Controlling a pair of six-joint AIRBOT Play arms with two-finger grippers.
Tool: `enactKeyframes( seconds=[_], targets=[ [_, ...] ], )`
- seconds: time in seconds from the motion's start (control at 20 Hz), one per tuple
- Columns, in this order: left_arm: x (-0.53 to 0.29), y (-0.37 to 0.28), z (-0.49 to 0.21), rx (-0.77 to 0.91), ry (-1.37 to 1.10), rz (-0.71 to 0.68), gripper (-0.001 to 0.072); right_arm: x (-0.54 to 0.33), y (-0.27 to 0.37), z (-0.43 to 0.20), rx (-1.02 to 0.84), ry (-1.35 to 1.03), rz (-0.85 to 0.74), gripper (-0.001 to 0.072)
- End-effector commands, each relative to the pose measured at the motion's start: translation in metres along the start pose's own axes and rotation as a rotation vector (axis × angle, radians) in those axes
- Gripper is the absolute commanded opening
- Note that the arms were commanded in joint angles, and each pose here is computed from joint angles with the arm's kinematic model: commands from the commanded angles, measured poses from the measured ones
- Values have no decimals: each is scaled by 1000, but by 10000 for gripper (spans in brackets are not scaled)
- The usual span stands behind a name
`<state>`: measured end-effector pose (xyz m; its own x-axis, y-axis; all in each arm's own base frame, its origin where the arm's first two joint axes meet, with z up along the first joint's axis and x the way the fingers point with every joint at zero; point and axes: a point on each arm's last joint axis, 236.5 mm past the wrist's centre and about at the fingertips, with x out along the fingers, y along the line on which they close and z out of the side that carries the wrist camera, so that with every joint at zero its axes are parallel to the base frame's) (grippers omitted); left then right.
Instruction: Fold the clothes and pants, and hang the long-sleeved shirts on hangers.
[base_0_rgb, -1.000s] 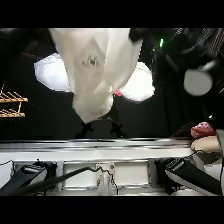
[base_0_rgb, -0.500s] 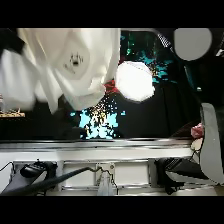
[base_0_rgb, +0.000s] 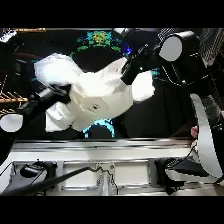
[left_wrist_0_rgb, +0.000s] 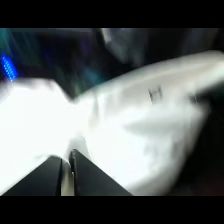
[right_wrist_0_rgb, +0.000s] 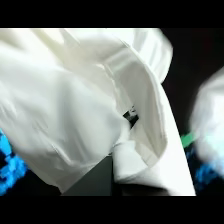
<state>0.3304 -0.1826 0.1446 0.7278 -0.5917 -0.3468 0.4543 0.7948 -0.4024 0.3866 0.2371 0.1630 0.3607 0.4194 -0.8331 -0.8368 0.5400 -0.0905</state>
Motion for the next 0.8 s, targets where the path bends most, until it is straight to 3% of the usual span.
enactKeyframes(
  seconds=[0.0,0.05,0.1,0.2,0.3,0.45,0.5,0.55,0.75],
  targets=[
    [-20,-42,-103,-70,403,-193,249,16,2,-18,9,41,36,26],
    [-29,-50,-116,-72,469,-231,442,18,3,-13,14,22,45,26],
    [-37,-55,-124,-82,518,-254,495,21,4,-10,19,10,52,26],
    [-45,-45,-119,-150,514,-219,489,25,7,-7,28,-2,70,26],
    [-47,-4,-91,-196,391,-70,461,27,11,-4,36,-15,89,26],
    [-77,108,-44,-142,165,348,443,26,16,6,48,-56,111,26],
    [-97,150,-31,-101,111,510,306,26,17,8,51,-68,115,26],
    [-121,185,-16,-88,42,657,221,26,18,9,54,-72,121,26],
    [-209,270,38,-98,-231,1012,235,24,31,14,65,-87,173,25]
  ],
)
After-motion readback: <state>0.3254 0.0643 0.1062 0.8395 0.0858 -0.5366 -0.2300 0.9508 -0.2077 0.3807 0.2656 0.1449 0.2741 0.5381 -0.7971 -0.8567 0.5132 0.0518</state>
